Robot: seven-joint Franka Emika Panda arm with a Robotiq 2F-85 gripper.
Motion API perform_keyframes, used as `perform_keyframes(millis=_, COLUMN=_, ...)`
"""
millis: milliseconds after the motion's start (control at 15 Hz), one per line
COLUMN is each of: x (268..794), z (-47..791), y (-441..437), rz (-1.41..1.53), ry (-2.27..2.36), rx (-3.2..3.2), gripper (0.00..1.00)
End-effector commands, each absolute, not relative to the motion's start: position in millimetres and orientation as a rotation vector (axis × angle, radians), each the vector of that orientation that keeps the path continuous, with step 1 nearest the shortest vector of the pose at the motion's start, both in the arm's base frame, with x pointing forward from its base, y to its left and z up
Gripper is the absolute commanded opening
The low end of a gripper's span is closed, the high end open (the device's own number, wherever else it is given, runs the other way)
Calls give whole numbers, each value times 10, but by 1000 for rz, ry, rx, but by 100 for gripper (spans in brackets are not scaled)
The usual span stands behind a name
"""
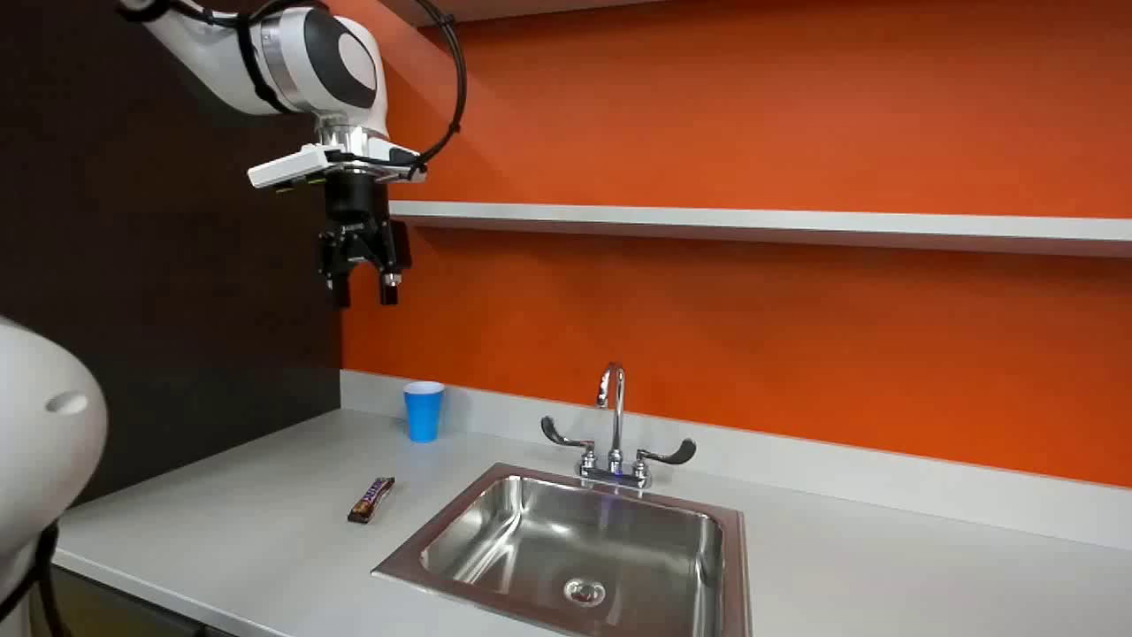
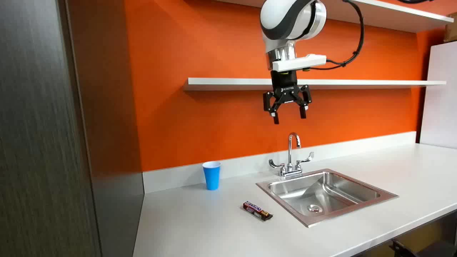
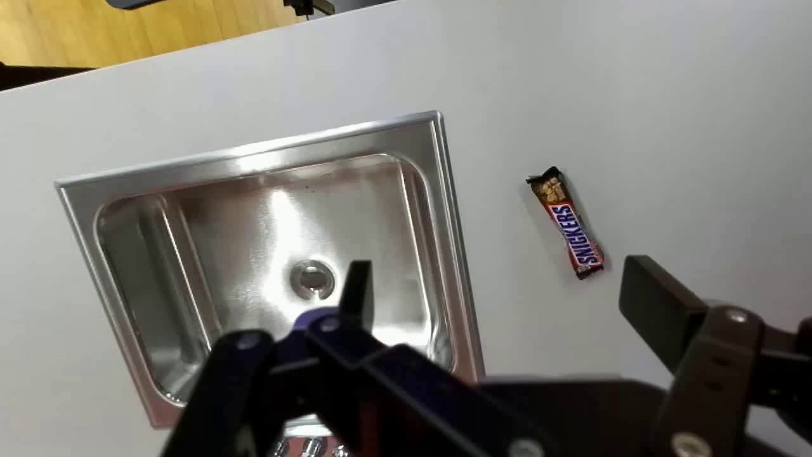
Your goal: Put the chocolate bar in the sink
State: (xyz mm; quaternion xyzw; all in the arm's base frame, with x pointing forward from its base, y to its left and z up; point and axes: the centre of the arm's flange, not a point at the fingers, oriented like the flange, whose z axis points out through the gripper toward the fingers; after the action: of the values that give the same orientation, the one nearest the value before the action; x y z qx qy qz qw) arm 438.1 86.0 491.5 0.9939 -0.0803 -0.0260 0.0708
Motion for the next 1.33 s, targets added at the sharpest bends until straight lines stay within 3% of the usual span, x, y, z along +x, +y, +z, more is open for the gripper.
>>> perform_keyframes(millis=0, x=4382, z=4913, y=862, rz=-78, ry=-241, rx=2989, gripper=100)
perform_keyframes(millis=533, x=4657, z=4616, y=1075, rz=-34, ry=-144, rx=3098, gripper=100)
perform_keyframes(millis=1267, x=4978, z=3398, y=1507, rz=-91, ry=106, rx=3122, gripper=100)
